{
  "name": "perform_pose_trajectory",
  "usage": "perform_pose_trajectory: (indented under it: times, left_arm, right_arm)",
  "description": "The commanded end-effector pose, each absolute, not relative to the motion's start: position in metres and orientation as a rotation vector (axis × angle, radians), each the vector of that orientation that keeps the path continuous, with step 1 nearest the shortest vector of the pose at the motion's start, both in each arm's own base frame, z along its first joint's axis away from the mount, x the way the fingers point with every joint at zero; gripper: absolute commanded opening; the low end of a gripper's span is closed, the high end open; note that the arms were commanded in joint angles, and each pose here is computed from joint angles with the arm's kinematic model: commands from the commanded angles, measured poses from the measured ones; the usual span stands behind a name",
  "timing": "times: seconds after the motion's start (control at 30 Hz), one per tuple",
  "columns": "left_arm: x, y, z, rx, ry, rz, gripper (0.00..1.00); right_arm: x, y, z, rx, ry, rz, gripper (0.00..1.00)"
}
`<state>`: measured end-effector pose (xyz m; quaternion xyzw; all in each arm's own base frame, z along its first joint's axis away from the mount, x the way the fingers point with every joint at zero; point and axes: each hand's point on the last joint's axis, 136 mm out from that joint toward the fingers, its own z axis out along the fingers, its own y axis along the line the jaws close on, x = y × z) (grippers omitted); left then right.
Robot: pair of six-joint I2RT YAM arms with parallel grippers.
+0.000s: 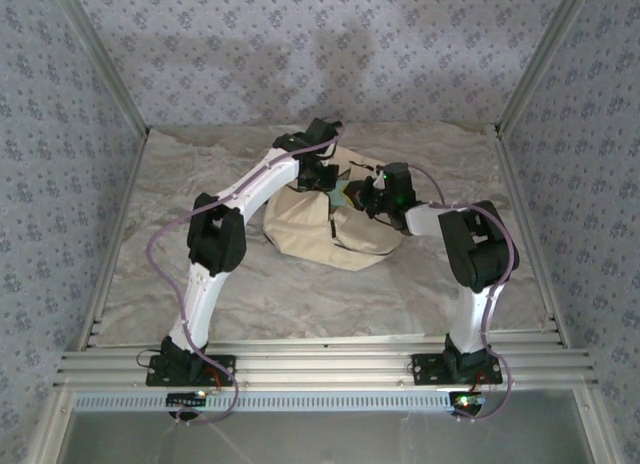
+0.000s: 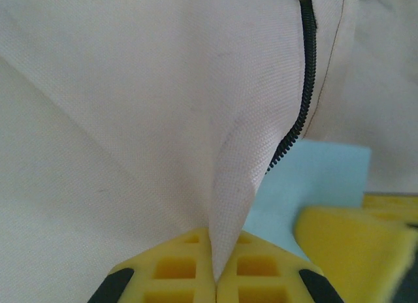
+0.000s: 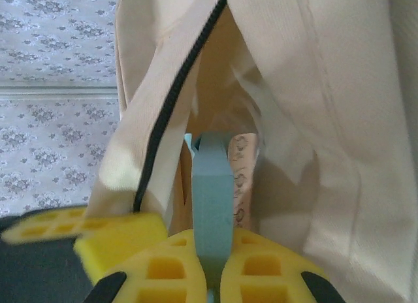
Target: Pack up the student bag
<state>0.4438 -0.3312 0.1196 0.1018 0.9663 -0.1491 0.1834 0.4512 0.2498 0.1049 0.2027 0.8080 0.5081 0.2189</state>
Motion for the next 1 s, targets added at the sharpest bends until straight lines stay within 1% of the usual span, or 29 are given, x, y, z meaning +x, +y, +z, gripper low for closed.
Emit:
perform_pose_trajectory:
  times: [0.0,0.1,0.13,0.23,0.33,0.43,0.5,0.53,0.67,0.83,0.97]
  left_arm:
    - [0.438,-0.347,0.174,0.29,2.617,-0.605,0.0]
    - [0.435,-0.349,0.175,0.287,2.616,-0.647,0.0]
    - [0.435,-0.35,0.175,0.284,2.615,-0.654,0.0]
    - [0.435,-0.35,0.177,0.279,2.611,-0.659,0.0]
    - [0.436,-0.349,0.179,0.277,2.605,-0.662,0.0]
    - [0.437,-0.346,0.178,0.265,2.606,-0.659,0.0]
    - [0.439,-0.343,0.175,0.254,2.611,-0.657,0.0]
    - [0.44,-0.342,0.173,0.247,2.612,-0.658,0.0]
    - [0.446,-0.337,0.17,0.22,2.616,-0.658,0.0]
    - [0.449,-0.335,0.169,0.204,2.616,-0.663,0.0]
    - [0.451,-0.335,0.17,0.199,2.612,-0.672,0.0]
  right_arm:
    - [0.473,0.258,0.123,0.486,2.182,1.438,0.0]
    - [0.479,0.277,0.125,0.453,2.19,1.494,0.0]
    - [0.486,0.285,0.133,0.43,2.178,1.503,0.0]
    - [0.489,0.294,0.12,0.452,2.224,1.487,0.0]
    - [0.49,0.286,0.101,0.528,2.249,1.454,0.0]
    - [0.488,0.28,0.093,0.552,2.267,1.448,0.12]
    - [0.487,0.276,0.094,0.544,2.279,1.439,0.26]
    - [0.485,0.274,0.095,0.537,2.287,1.428,0.31]
    - [0.48,0.257,0.106,0.489,2.328,1.309,0.42]
    - [0.471,0.232,0.125,0.423,2.386,1.156,0.49]
    - [0.463,0.216,0.137,0.367,2.421,1.009,0.5]
